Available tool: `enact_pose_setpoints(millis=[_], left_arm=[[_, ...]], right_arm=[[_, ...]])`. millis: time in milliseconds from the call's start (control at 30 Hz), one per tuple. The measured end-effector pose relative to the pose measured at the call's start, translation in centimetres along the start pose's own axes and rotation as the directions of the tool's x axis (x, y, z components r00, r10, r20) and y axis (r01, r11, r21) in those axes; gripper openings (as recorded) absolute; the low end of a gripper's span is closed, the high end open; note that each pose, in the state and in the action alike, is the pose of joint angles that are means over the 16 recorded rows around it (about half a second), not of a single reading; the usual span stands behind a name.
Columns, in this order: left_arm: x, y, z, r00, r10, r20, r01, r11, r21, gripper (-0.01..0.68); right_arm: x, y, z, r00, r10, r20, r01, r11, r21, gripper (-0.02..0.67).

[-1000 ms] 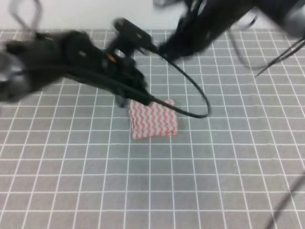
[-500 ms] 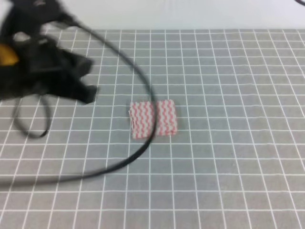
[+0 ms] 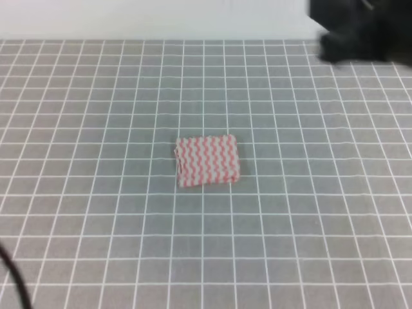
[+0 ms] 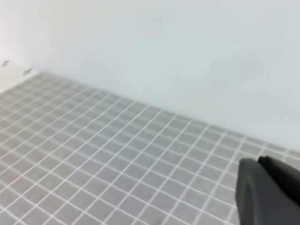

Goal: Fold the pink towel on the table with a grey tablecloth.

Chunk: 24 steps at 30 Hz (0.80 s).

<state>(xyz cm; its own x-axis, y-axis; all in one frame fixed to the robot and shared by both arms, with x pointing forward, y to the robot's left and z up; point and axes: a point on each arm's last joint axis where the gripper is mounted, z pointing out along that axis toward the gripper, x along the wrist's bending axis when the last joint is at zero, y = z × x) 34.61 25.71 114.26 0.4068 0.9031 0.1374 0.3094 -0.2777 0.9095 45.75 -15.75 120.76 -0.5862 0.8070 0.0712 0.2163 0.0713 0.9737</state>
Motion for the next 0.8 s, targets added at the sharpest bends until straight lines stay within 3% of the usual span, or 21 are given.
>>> enact_pose_setpoints(millis=[200, 400, 800], left_arm=[[-0.1, -3.4, -1.3, 0.999, -0.037, -0.013, 0.037, 0.998, 0.049, 0.0], [-0.4, -6.5, -1.4, 0.998, -0.063, -0.013, 0.064, 0.984, 0.166, 0.0], [-0.8, -9.6, -1.1, 0.998, -0.069, -0.009, 0.068, 0.937, 0.342, 0.0]], right_arm=[[-0.1, -4.1, -4.2, 0.999, 0.023, 0.033, -0.02, 0.997, -0.08, -0.017], [0.2, -7.3, -6.7, 0.998, 0.063, 0.014, -0.063, 0.997, -0.033, -0.017], [0.6, -9.6, -7.7, 0.993, 0.116, -0.022, -0.115, 0.991, 0.066, -0.018]])
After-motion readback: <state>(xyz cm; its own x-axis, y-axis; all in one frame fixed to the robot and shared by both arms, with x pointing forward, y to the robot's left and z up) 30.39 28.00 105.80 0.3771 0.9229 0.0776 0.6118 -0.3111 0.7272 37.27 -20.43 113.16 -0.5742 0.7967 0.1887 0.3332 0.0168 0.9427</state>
